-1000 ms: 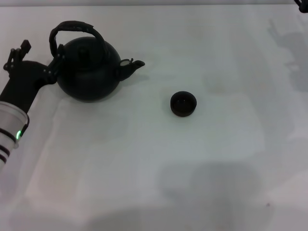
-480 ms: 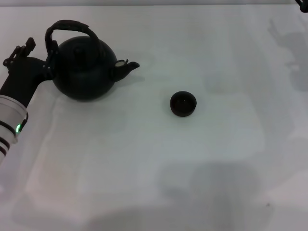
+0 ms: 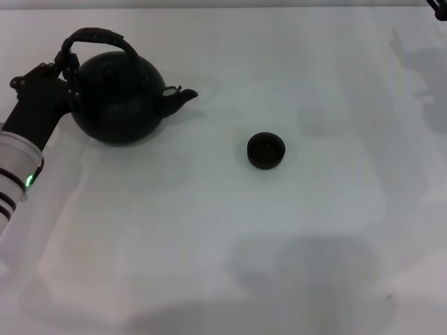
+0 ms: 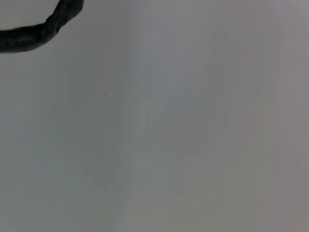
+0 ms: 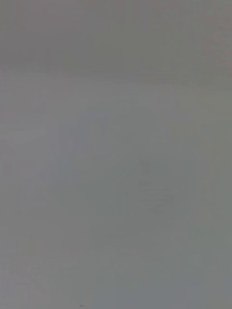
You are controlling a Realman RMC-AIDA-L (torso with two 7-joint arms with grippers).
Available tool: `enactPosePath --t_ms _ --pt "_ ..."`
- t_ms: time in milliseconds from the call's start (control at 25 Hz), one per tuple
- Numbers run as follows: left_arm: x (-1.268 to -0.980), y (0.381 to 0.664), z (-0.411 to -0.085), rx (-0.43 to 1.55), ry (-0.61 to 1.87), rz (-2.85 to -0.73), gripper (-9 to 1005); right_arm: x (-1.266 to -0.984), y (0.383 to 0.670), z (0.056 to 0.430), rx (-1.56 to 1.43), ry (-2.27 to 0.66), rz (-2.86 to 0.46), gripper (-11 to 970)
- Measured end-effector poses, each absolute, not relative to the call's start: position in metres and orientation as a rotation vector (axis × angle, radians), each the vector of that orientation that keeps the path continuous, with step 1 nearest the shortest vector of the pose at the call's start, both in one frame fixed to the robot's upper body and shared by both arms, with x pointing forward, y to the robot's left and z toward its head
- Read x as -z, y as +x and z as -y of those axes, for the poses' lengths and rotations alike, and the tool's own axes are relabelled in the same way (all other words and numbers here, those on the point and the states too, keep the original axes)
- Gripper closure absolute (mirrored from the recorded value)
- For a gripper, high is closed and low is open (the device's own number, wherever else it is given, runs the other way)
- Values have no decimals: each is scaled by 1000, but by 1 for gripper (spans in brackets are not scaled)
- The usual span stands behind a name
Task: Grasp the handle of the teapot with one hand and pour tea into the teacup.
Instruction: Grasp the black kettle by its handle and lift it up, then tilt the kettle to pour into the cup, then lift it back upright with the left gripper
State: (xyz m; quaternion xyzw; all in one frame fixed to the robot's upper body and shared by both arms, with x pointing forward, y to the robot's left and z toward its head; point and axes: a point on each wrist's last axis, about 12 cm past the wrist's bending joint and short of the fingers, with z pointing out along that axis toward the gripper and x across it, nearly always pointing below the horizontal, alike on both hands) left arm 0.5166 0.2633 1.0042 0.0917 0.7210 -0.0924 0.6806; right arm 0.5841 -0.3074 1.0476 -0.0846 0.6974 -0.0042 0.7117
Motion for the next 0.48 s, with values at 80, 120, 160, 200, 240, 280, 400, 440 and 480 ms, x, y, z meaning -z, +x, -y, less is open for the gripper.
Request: enactPosePath --t_ms 80,120,160,200,240,280,400,440,480 --pt "-1005 518 -262 209 211 -1615 765 -1048 584 308 3 -180 -1546 84" --pt "-1006 519 -262 210 213 -1612 823 -1048 585 308 3 -180 -1546 84" --pt "-1007 520 -261 212 215 -1610 839 -1048 585 308 3 -179 -1546 84" --pt "-1008 521 -261 214 217 -1603 856 -1048 584 308 2 -179 -1546 84" --pt "-1009 522 -260 216 218 -1596 872 -1048 584 308 2 -179 -1546 84" --pt "-1011 523 -260 219 221 -1578 889 -1048 584 307 1 -179 -1547 84" --pt "-1021 527 -260 217 247 -1501 905 -1048 585 306 -2 -179 -1548 84" --pt "-1025 529 -259 216 265 -1475 905 -1048 585 306 -3 -179 -1547 84" --pt "-1028 530 -257 214 291 -1451 905 -1048 585 306 -3 -179 -1547 84"
